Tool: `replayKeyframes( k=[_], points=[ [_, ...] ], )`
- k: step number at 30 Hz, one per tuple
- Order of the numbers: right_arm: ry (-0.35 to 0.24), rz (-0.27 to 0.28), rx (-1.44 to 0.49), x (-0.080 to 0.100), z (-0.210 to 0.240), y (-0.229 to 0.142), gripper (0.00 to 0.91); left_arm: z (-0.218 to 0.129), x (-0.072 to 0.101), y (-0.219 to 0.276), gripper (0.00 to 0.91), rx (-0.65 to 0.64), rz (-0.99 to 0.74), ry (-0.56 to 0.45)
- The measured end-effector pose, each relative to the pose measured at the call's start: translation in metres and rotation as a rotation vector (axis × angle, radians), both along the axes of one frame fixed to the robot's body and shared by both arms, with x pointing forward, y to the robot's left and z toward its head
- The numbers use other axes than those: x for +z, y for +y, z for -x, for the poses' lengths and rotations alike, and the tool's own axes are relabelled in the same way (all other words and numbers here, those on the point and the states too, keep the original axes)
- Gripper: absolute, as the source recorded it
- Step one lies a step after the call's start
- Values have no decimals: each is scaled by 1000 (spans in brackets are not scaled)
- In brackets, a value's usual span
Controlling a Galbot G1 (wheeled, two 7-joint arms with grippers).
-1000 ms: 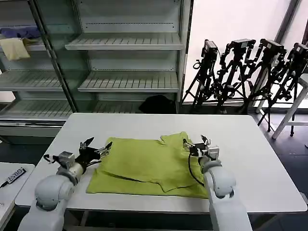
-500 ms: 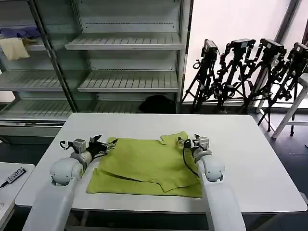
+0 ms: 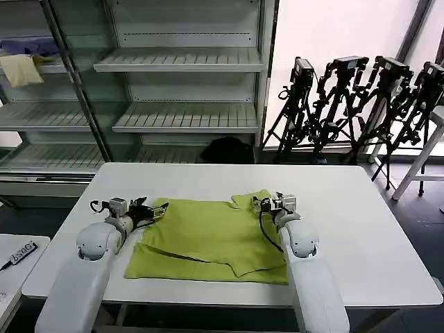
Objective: Fold and organize the clothes.
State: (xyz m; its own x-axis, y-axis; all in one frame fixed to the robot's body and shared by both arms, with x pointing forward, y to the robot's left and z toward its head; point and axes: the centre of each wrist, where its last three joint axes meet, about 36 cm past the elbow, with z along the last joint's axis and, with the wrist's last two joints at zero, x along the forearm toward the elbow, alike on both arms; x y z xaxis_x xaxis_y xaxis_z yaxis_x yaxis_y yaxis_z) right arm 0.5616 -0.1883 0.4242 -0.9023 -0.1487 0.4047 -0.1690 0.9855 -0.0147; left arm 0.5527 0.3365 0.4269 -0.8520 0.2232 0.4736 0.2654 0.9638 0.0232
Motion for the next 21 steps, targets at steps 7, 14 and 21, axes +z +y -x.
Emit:
replayKeyframes(
  k=[7,14,21],
  points=[
    [10,10,11,-5,3,1,544,-2,-2,-1,887,1,10,7],
    [18,20,19,-10,5,0,111,-1,-4,-1,504,-1,16,10],
    [22,23,29,-12,7,1,0,1,-5,-2,232,-7,21,12]
  ],
)
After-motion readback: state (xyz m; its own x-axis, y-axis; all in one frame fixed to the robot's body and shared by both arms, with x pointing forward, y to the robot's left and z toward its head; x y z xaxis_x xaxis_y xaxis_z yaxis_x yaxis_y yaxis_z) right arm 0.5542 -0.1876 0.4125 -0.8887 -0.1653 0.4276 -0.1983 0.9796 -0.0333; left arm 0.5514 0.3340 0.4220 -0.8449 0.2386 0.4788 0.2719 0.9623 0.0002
